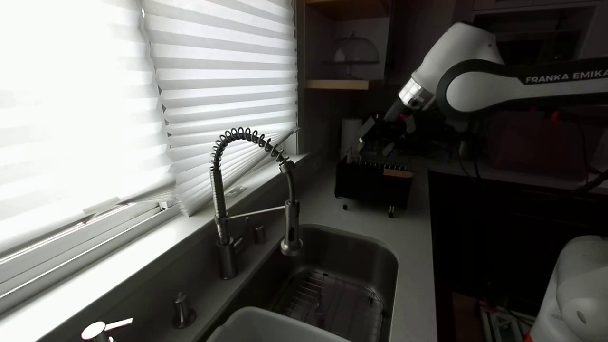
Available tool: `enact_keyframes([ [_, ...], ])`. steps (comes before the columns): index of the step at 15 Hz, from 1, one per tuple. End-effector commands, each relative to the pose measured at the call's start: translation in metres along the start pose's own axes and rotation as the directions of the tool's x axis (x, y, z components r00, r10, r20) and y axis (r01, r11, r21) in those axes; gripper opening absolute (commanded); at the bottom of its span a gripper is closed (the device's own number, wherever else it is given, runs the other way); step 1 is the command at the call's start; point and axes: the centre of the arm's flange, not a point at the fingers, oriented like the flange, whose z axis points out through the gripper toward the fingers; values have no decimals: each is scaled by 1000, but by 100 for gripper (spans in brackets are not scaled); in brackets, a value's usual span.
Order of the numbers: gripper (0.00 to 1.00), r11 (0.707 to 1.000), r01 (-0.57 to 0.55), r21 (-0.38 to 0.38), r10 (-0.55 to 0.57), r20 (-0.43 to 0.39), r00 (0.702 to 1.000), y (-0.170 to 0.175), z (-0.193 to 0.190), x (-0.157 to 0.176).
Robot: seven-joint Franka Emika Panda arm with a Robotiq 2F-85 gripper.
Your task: Move the spoon and fork from the plate rack to the countertop
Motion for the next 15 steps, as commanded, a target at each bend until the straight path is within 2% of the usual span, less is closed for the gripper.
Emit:
enact_keyframes([
  [1,100,1000,-8,1,8,-1,1000,1,-1,1],
  [8,100,1000,-21,1,21,-1,1000,1,-1,1],
  [10,100,995,-84,-49,83,-31,996,1,17,26],
  [13,100,983,-77,-164,63,-89,994,23,32,67],
  [15,100,973,-51,-226,34,-79,996,39,46,93],
])
